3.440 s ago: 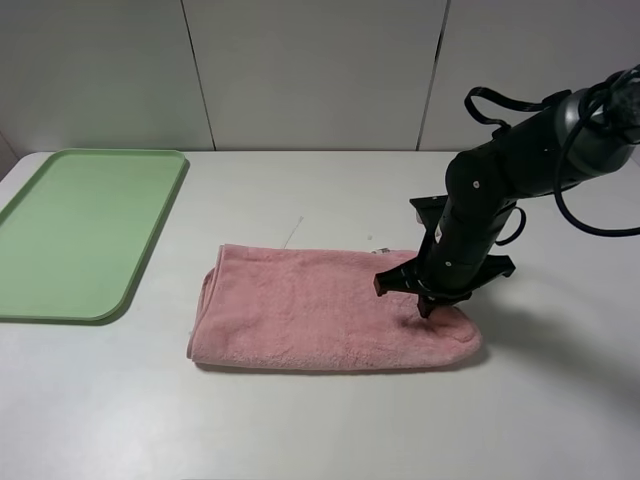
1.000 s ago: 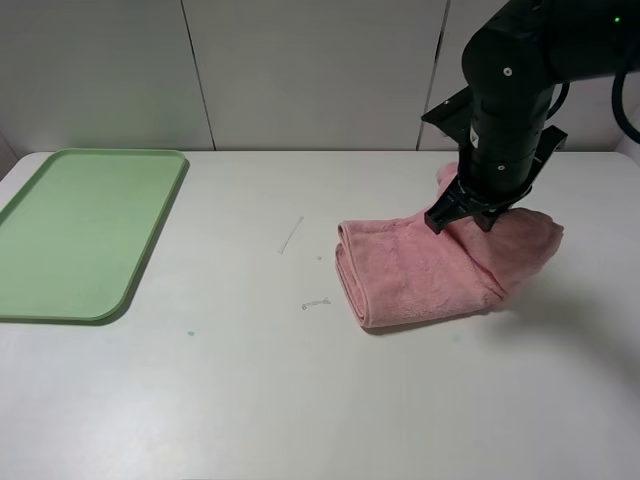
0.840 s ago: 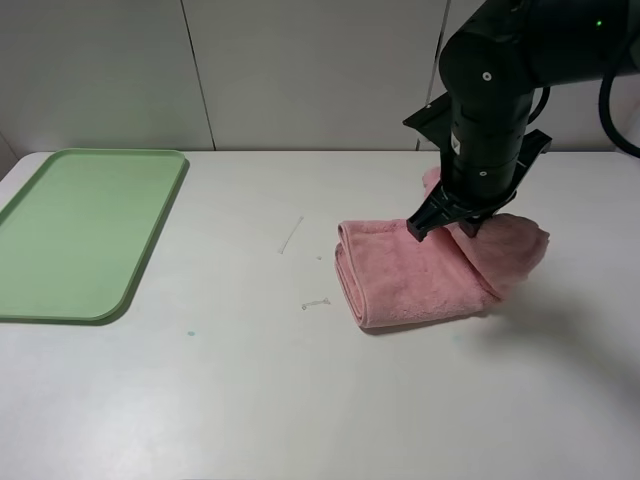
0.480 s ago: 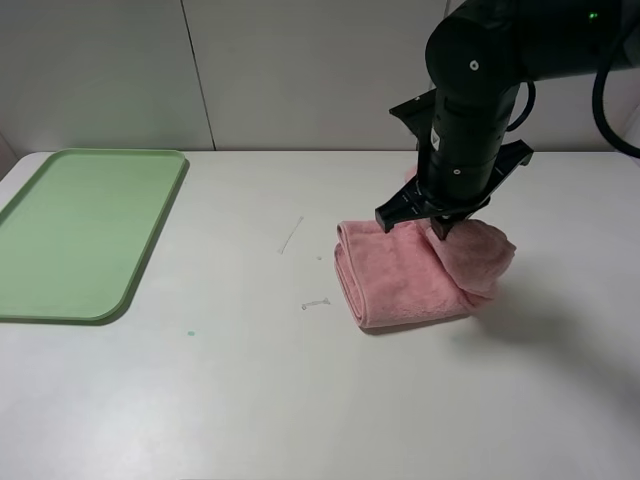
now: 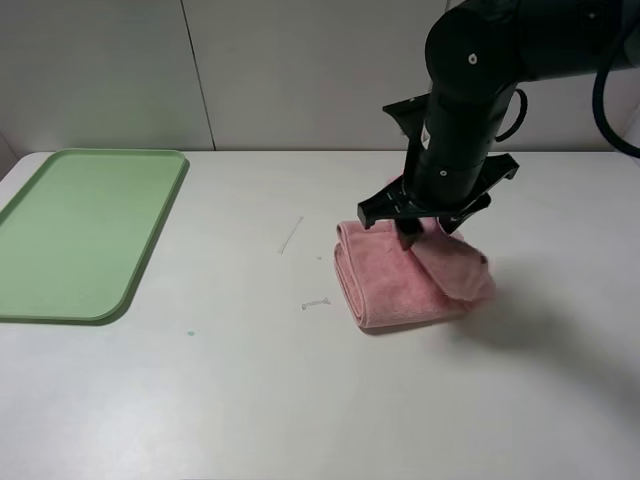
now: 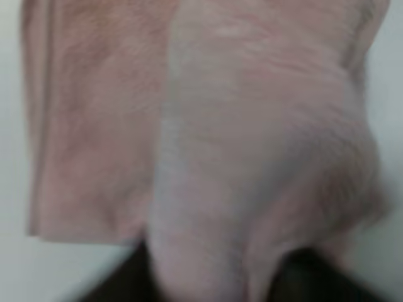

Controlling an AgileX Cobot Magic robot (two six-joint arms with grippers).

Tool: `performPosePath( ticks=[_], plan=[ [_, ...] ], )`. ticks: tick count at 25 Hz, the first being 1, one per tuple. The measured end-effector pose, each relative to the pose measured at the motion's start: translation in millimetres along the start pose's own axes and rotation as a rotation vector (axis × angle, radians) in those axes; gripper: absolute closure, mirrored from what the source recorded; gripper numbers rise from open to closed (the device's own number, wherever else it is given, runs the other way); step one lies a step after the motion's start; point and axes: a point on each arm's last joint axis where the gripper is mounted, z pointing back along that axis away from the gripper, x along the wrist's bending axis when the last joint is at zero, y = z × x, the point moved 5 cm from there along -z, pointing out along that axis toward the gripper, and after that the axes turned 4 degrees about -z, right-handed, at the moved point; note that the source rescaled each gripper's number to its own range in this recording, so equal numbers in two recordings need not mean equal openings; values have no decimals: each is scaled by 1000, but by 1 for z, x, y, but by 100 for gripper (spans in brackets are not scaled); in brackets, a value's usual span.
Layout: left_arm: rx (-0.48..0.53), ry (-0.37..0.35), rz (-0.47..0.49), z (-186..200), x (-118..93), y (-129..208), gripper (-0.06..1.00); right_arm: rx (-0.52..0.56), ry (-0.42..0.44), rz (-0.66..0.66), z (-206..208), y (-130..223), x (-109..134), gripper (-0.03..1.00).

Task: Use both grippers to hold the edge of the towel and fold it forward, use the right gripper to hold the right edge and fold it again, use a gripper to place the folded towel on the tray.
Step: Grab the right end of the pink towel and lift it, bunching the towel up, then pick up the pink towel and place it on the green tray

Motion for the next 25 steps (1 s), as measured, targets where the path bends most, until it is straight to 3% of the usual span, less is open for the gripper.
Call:
performPosePath(
  ticks=[2,5,15,25],
  plan=[
    [0,0,0,0,0,0,-4,17,-59,-32,0,2,8,6],
    [0,0,0,0,0,0,-4,17,-120,-70,1,2,17,-1],
    [0,0,0,0,0,0,-4,10,-130,-29,7,0,18,-3],
    [0,0,0,0,0,0,-4,31,-123,76,66,24,3,-3]
  ],
)
